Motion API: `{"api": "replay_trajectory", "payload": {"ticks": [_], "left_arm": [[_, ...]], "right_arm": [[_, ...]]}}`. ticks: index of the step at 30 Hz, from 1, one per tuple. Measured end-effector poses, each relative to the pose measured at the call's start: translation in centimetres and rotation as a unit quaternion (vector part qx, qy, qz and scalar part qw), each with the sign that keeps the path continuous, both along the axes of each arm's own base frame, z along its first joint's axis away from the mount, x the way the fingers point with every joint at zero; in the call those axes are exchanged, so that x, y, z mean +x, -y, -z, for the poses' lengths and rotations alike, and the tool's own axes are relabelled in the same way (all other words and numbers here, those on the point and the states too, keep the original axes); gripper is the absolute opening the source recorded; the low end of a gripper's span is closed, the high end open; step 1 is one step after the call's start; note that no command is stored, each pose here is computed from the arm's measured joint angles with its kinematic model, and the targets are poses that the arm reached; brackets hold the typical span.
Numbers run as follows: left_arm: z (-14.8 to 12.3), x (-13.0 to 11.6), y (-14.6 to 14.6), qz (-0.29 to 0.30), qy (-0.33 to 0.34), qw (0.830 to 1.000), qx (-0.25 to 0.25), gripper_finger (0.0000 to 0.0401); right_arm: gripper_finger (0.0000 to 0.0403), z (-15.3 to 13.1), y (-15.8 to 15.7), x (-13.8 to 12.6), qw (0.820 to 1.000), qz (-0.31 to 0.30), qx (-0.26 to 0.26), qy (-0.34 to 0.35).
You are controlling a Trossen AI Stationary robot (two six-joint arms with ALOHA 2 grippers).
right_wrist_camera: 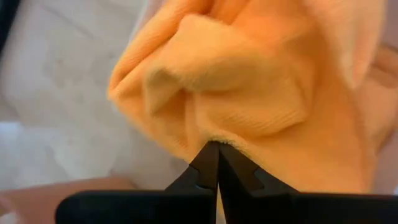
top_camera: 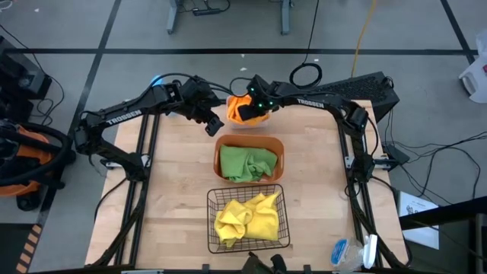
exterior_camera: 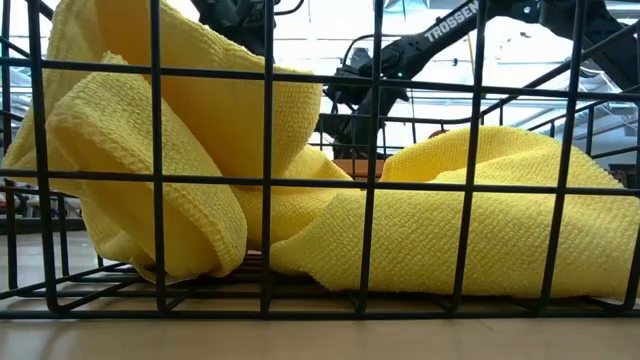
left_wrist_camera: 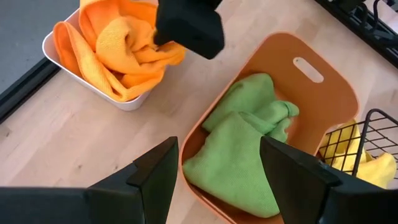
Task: Sort microfiber towel by color & place in baskets
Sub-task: Put the orange towel into the white bin
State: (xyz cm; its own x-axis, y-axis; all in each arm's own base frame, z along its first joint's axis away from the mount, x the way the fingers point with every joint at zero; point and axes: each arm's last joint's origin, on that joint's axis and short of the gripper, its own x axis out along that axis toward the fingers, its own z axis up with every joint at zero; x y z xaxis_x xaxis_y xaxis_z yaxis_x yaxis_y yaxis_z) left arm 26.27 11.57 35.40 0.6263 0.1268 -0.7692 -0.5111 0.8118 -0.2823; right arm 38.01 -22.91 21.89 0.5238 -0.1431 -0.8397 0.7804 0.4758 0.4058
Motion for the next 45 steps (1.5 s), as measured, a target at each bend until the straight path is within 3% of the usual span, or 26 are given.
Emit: {"api": "replay_trajectory", "payload": {"ticks": [7,13,19,32,37,41,45], "left_arm": [[0.0,0.0,0.0,0.002,0.0,1.0,0.001,0.0233],[0.0,0.0,0.0,0.0,0.0,1.0,-0.001,0.0233],[0.0,0.0,0.1,0.006,0.004,1.0,-0.008,0.0233],[0.0,0.1,0.0,0.007,0.006,1.0,-0.006,0.0233],[-0.1,0.1,0.0,0.007,0.008,1.0,-0.005,0.0233],[-0.2,0.2,-0.1,0.001,0.01,1.0,0.01,0.0233],[-0.4,0.4,-0.2,-0.012,0.018,0.999,0.032,0.0233]], "right_arm": [[0.0,3.7,1.0,0.4,0.999,0.005,0.034,-0.03],[0.0,4.8,0.8,0.7,0.998,-0.003,0.057,-0.036],[0.0,4.3,-0.2,0.5,0.996,-0.016,0.077,-0.05],[0.0,-0.4,0.0,-1.1,0.999,-0.002,0.054,-0.006],[0.0,-1.6,0.1,-1.0,1.0,-0.003,0.022,0.013],[0.0,-0.7,0.9,-0.2,0.999,-0.004,0.002,0.038],[0.0,1.8,1.3,0.4,0.999,0.011,0.026,0.019]]}}
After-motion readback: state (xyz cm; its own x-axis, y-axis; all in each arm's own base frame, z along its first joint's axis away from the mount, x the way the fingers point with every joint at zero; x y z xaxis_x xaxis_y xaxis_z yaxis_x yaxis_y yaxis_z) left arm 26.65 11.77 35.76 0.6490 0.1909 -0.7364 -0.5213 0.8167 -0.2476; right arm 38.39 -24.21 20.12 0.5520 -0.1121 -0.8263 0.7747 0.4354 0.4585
